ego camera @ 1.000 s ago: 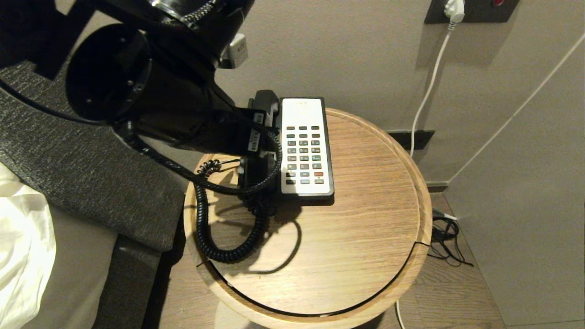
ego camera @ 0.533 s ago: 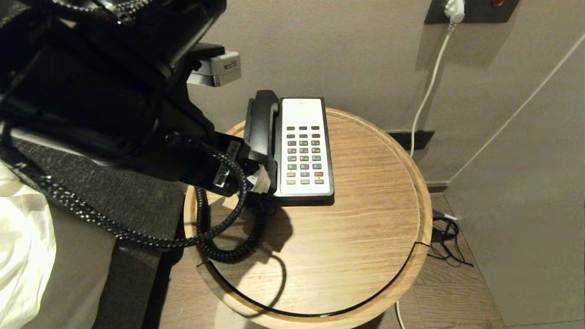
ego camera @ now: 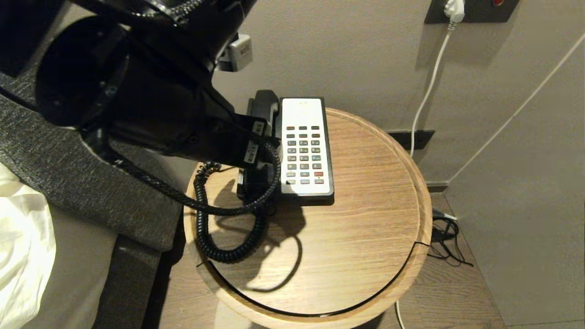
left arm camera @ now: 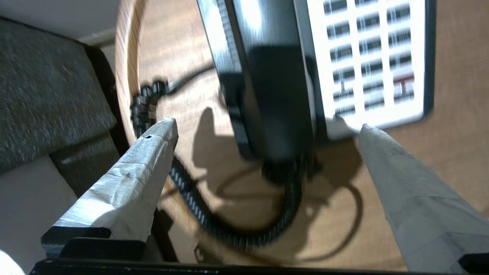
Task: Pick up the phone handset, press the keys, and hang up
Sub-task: Pick up the desk phone handset
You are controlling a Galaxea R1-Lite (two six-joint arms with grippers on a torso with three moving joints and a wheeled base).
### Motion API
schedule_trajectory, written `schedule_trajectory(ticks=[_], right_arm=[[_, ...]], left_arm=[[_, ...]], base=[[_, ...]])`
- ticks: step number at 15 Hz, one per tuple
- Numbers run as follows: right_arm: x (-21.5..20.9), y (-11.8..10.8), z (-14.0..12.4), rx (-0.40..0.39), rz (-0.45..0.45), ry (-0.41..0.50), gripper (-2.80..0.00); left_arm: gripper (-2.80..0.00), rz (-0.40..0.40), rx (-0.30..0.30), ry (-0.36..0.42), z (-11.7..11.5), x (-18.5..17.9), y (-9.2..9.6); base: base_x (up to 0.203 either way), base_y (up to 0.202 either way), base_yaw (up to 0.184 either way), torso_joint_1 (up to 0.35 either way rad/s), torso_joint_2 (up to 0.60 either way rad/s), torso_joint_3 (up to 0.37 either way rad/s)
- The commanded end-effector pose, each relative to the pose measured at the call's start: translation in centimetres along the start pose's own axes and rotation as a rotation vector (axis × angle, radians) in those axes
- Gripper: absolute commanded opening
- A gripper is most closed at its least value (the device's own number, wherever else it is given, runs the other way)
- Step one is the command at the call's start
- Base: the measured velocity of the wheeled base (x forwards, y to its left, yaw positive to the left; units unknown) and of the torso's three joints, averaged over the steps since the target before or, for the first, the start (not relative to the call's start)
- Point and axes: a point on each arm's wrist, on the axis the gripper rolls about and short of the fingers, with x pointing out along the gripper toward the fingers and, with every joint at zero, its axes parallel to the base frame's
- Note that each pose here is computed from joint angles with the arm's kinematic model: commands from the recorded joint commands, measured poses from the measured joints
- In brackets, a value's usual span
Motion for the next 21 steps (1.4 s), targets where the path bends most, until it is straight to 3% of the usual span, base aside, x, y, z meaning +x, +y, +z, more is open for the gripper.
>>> schedule_trajectory(ticks=[1,6,10,14,17,21], right_arm=[[0.0,0.0,0.0,0.0,0.0,-0.002,-2.8],[0.0,0.0,0.0,0.0,0.0,-0.001,-2.8],[0.0,0.0,0.0,0.0,0.0,-0.001,-2.8],[0.0,0.0,0.0,0.0,0.0,-0.001,-2.8],[0.0,0.0,0.0,0.0,0.0,-0.002,-2.8],[0.0,0.0,0.0,0.0,0.0,-0.001,-2.8]], left_arm=[[0.0,0.024,0.001,0.012,0.0,1.2,-0.5],[0.0,0.028,0.017,0.042,-0.6,-0.6,0.5],[0.0,0.081,0.062,0.212,-2.7,-2.3,2.1],[0.0,0.039,-0.024,0.341,-4.0,-2.5,1.3],[0.0,-0.006,-0.1,0.389,-4.1,-2.1,0.9],[0.0,0.001,-0.116,0.411,-4.0,-1.0,0.4]], base=[[0.0,0.0,0.0,0.0,0.0,0.0],[0.0,0.0,0.0,0.0,0.0,0.0],[0.0,0.0,0.0,0.0,0.0,0.0],[0.0,0.0,0.0,0.0,0.0,0.0],[0.0,0.0,0.0,0.0,0.0,0.0],[0.0,0.0,0.0,0.0,0.0,0.0]])
